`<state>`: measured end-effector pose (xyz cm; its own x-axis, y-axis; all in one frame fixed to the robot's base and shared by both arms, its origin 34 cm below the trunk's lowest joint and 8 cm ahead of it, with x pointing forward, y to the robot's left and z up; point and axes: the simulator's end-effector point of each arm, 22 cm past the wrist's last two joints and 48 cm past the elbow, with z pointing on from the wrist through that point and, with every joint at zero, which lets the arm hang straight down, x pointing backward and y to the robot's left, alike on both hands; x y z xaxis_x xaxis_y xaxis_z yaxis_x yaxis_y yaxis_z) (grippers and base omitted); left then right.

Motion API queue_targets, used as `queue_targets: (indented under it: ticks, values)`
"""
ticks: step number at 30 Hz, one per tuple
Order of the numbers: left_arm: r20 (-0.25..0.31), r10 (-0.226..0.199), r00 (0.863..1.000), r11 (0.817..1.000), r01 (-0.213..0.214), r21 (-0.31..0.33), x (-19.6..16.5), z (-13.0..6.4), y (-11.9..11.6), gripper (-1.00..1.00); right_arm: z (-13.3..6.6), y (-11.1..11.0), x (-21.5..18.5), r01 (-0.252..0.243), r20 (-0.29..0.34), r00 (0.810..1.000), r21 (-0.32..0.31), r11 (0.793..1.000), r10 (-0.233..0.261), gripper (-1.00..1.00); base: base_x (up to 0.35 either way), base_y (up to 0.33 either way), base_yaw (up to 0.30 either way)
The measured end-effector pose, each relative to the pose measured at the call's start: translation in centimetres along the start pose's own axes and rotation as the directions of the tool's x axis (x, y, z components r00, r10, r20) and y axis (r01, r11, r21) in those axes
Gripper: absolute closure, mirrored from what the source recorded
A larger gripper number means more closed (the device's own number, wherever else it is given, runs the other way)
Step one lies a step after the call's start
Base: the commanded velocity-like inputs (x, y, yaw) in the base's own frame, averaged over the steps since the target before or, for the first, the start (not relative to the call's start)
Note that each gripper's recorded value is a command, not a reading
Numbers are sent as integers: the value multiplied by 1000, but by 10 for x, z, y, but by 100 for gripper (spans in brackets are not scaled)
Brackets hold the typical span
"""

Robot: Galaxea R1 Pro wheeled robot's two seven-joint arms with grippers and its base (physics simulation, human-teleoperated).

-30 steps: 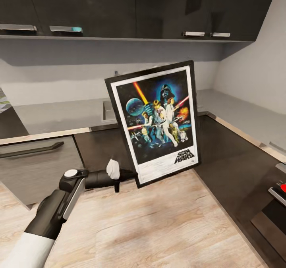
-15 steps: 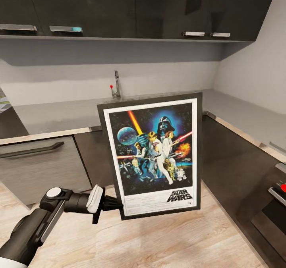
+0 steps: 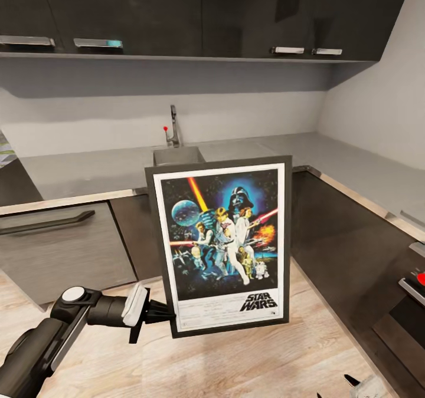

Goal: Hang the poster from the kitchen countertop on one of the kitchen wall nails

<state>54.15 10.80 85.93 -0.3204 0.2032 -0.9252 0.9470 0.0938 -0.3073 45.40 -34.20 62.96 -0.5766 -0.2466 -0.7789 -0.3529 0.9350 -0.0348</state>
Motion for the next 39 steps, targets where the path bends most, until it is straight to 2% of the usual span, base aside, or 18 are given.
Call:
queue_targets:
  ticks: [3, 6, 8, 13, 15, 16, 18, 22, 25, 28, 34, 39]
  values:
    - [-1, -1, 1000, 1000, 1, 0, 0, 0, 0, 100, -7, -4, -20, -11, 2, 1000, -59, 998, 11, -100, 0, 0, 0]
    - [-1, -1, 1000, 1000, 1, 1, 0, 0, 0, 100, -16, -6, -53, 8, 31, 1000, -117, 993, -5, -100, 0, 0, 0]
    - [-1, -1, 1000, 1000, 1, 2, 0, 0, 0, 100, -19, -7, -62, 4, 24, 1000, -145, 989, -1, -100, 0, 0, 0]
    - [1, 2, 1000, 1000, -2, 2, -1, 0, -1, 100, -17, -12, -92, -33, -14, 999, -261, 965, 31, -100, 0, 0, 0]
    - [1, 2, 1000, 1000, -2, 2, -1, 0, -1, 100, -15, -12, -123, -36, 2, 999, -340, 940, 38, -100, 0, 0, 0]
    - [1, 2, 1000, 1000, -2, 2, -1, 0, -1, 100, -15, -12, -131, -33, 9, 999, -356, 934, 39, -100, 0, 0, 0]
    - [1, 1, 1000, 1000, -1, 2, 0, 0, -1, 100, -18, -14, -165, -39, 18, 998, -437, 899, 52, -100, 0, 0, 0]
    - [-1, 3, 1000, 1000, -3, 4, 0, 1, -2, 100, -27, -16, -203, -67, 12, 996, -525, 848, 86, -100, 0, 0, 0]
    - [-7, 2, 1000, 1000, -2, 14, 2, 3, -4, 100, -30, -19, -225, -68, 23, 995, -559, 827, 98, -100, 0, 0, 0]
    - [-15, 0, 1000, 999, 1, 44, 4, 4, -11, 100, -32, -20, -230, -67, 25, 995, -568, 820, 99, -100, 0, 0, 0]
    - [-59, 8, 998, 997, -3, 80, 14, 2, -19, 100, -43, -18, -231, -60, 15, 996, -611, 789, 87, -100, 0, 0, 0]
    - [-73, 25, 997, 996, -19, 84, 18, 1, -20, 100, -46, -21, -228, -63, 0, 997, -620, 782, 80, -100, 0, 0, 0]
